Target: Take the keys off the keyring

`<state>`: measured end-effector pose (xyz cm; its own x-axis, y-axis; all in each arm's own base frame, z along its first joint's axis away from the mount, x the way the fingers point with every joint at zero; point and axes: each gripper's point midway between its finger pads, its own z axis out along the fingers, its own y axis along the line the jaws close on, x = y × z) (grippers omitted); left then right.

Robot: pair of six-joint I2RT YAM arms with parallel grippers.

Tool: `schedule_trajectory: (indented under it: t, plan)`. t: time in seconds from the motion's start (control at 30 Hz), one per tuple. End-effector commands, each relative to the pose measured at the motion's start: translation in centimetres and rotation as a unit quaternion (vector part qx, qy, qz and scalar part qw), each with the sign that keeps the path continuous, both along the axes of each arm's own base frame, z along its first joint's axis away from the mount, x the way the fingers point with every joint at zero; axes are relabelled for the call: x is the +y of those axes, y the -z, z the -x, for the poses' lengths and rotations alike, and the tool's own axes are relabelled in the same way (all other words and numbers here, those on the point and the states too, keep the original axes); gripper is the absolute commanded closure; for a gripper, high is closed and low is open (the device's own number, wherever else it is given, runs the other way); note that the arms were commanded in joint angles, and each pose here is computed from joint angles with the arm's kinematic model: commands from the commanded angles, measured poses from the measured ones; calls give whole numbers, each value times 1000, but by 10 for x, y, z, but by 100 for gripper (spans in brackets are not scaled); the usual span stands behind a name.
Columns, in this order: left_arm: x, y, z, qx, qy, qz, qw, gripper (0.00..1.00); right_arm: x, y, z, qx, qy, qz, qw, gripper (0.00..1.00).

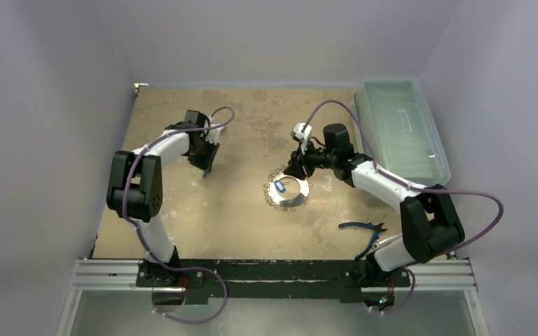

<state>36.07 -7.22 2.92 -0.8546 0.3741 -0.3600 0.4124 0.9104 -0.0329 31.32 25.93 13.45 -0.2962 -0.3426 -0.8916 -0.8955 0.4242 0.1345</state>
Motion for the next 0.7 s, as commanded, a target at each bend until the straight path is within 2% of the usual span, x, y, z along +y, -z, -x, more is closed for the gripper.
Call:
schedule_trajectory:
  t: [0.0,0.17,0.43,0.57,0.6,0.67]
  plan:
    - [0,-1,-4,-5,-1,7,1000,72,-3,4,-2,-2,5,4,1000,53]
    - [-2,-12,-8,-10,3,10,1000,60,-3,-2,-1,-5,4,-2,1000,49]
    - [-8,-54,-22,-44,30,22,998,39,-7,-23,-6,-28,11,-11,999,39]
    - [-14,-80,-31,-65,46,37,996,26,-12,-44,-9,-49,20,-20,998,28]
    - [-15,-90,-36,-75,50,40,995,18,-14,-50,-11,-55,26,-22,998,24]
    - [-19,-110,-43,-90,56,58,993,15,-19,-64,-16,-67,40,-30,997,16]
